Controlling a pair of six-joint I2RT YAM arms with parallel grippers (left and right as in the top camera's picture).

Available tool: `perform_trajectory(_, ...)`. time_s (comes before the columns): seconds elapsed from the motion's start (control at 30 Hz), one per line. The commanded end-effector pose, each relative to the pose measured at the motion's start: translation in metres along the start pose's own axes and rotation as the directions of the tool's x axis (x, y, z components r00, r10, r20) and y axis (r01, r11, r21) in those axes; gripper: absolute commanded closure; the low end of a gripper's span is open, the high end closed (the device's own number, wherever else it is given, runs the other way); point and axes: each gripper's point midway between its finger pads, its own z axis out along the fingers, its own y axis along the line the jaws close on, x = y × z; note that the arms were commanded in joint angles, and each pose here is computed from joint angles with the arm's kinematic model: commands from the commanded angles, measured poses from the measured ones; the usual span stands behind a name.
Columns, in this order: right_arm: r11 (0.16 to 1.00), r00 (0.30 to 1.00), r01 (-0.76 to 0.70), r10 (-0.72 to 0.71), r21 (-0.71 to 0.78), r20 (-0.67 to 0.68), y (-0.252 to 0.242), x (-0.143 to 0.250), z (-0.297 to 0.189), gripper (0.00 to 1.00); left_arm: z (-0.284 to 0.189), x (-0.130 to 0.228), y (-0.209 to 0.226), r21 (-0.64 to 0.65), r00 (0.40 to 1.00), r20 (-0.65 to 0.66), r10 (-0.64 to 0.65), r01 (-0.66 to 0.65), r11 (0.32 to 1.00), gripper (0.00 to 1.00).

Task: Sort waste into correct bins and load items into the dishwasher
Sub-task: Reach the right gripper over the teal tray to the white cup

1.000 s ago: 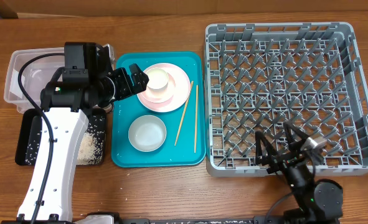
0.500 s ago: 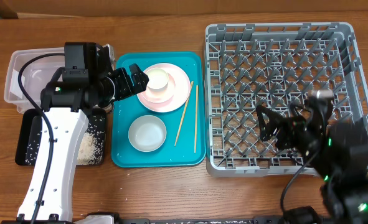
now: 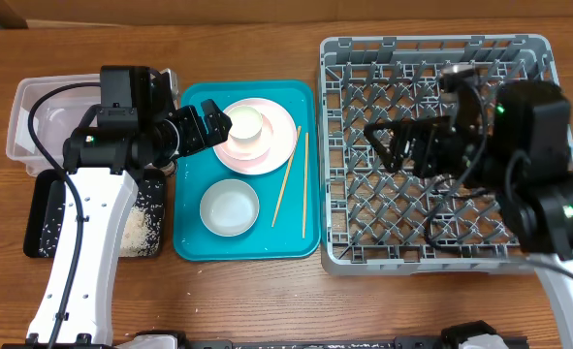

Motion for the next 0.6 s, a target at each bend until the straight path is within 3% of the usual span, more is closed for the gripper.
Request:
perform_trajectory(0.0,0.995,0.998,-0.055,0.051,-0.081,-0.047,0.014,0.0,0.01,0.05,-0.001,-0.001,-0.002,0.001,1.0,0.006,0.003,-0.003,1.0,0.0)
perform_trajectory(0.13,0.999,0.996,-0.018,0.015,-0.035,-0.092,0.016,0.01,0.037,0.28,-0.006,-0.018,-0.005,0.018,0.997,0.071,0.008,-0.009,1.0,0.0)
perform_trajectory(0.3,0.99,0.987,0.115,-0.104,0.082,-0.121,0.023,0.025,0.08,0.31,-0.037,-0.054,0.011,0.015,0.981,0.174,-0.091,0.09,0.996,0.0)
perform_trajectory(0.57,0.957,0.938,0.289,-0.275,0.038,-0.213,0.059,0.032,0.144,0.37,-0.082,-0.083,0.071,-0.046,0.932,0.284,-0.224,0.246,0.968,0.0)
